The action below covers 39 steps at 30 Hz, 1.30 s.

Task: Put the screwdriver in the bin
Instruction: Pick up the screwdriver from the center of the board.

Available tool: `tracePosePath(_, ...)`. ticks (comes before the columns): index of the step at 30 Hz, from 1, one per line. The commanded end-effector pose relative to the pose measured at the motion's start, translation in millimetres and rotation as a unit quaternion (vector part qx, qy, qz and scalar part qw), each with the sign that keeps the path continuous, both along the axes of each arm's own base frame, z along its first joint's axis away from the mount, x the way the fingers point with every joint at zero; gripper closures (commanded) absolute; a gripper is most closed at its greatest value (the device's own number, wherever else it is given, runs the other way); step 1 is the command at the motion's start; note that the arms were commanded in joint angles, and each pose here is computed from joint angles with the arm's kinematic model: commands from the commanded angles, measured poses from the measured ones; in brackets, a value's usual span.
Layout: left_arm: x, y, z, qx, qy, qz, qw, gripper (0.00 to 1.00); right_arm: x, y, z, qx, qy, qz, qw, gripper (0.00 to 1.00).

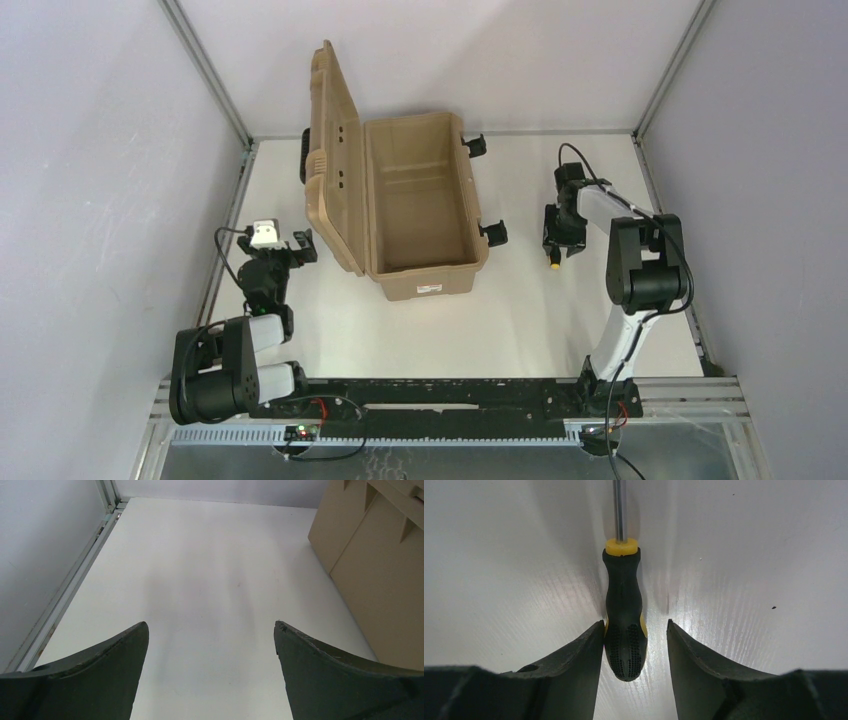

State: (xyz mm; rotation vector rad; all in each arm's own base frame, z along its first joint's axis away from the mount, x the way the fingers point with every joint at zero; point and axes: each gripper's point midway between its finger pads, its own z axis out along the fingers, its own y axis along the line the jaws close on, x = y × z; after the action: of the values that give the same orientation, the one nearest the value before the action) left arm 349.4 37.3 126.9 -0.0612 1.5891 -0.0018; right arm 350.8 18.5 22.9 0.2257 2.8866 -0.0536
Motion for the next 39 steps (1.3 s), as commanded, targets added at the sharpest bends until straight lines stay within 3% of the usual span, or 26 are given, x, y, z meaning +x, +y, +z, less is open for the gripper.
tracePosePath(1, -2.5, -2.2, 14.0, 0.001, -0.037, -0.007, 0.999, 0.0, 7.3, 1.7, 6.9, -0.005, -0.009, -0.009, 1.0, 0.44)
tracePosePath(16, -2.6, -2.5, 13.7, 0.002, -0.037, -0.008, 0.999, 0.0, 5.1, 2.4, -3.6, -0.006, -0.002, -0.012, 1.0, 0.61)
tracePosePath(30, -2.7, -2.4, 13.4, 0.001, -0.036, -0.007, 0.999, 0.0, 8.8, 0.1, 11.5, -0.006, -0.022, -0.012, 1.0, 1.0)
tracePosePath(39, -2.7, -2.2, 13.6, 0.001, -0.037, -0.007, 0.999, 0.0, 11.8, -4.4, 32.7, -0.012, -0.043, -0.015, 0.999, 1.0)
